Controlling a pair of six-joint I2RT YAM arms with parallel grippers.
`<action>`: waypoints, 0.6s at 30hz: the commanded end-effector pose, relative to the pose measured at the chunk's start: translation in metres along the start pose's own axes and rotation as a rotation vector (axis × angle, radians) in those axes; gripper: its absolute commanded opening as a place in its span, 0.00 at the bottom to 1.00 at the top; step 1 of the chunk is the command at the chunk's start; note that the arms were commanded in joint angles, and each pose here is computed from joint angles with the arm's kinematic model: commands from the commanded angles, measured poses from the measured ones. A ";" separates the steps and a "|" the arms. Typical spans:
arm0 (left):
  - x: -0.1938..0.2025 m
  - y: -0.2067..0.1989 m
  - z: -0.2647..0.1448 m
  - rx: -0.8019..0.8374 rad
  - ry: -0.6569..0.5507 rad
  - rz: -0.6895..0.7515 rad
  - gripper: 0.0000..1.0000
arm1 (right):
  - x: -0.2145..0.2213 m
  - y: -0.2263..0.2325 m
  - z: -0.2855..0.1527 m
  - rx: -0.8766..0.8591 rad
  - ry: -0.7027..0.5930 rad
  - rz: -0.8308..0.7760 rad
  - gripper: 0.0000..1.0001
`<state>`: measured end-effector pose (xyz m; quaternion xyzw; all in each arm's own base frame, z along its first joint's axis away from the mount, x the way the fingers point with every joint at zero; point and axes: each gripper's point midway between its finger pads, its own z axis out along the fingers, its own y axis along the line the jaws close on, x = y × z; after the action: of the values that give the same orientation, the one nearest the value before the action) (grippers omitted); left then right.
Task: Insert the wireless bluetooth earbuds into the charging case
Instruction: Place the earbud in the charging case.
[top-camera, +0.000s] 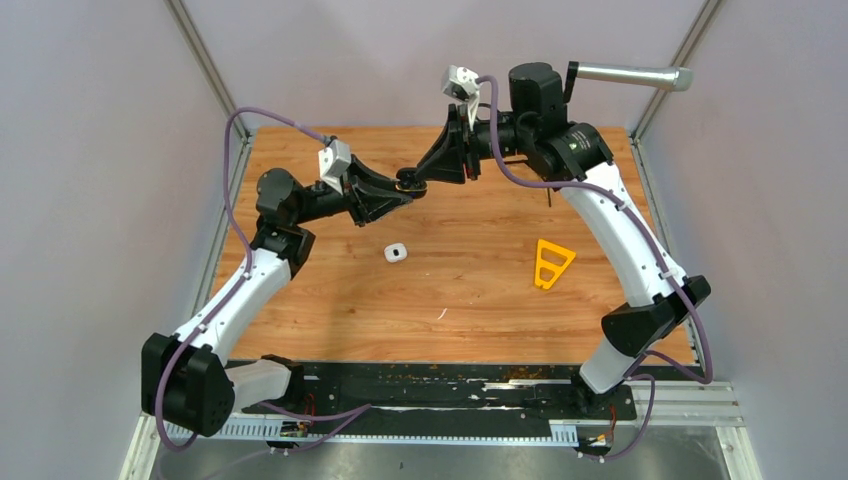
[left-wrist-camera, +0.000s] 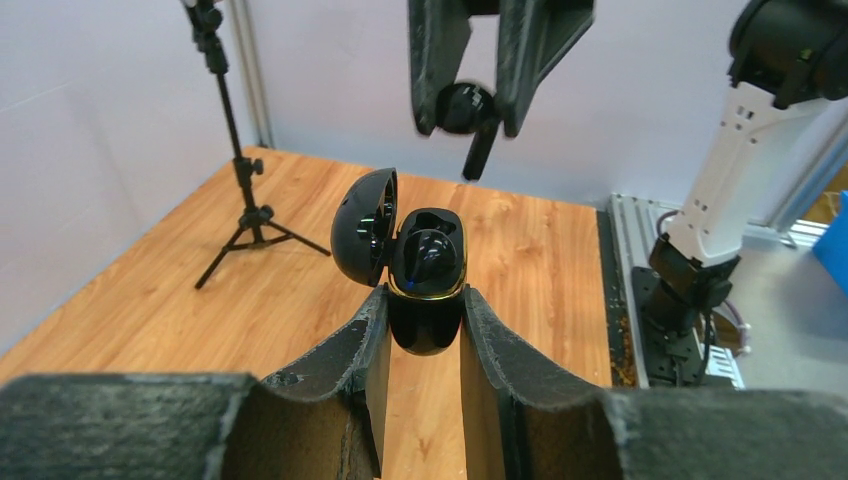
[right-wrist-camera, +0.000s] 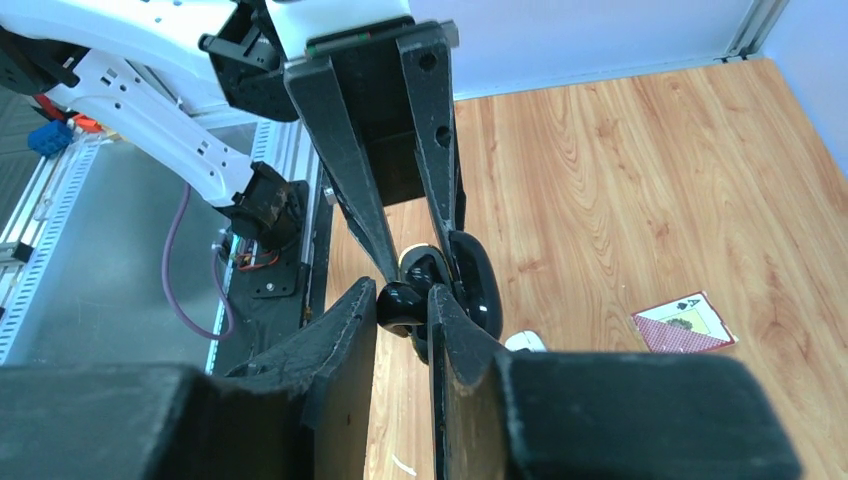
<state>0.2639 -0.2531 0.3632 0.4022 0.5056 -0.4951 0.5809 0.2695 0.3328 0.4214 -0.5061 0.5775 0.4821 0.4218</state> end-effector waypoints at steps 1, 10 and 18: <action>-0.011 0.015 -0.001 -0.094 -0.068 0.091 0.00 | -0.030 0.000 -0.008 0.065 -0.055 -0.050 0.03; -0.025 0.038 -0.001 -0.244 -0.146 0.119 0.00 | -0.018 -0.064 -0.021 0.450 -0.059 0.083 0.01; -0.023 0.040 0.003 -0.256 -0.142 0.122 0.00 | -0.032 -0.073 -0.016 0.480 -0.111 0.157 0.00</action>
<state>0.3010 -0.2479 0.3669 0.3201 0.5207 -0.4382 0.6592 0.3405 0.3188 0.4180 -0.3555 0.6972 0.3799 0.4931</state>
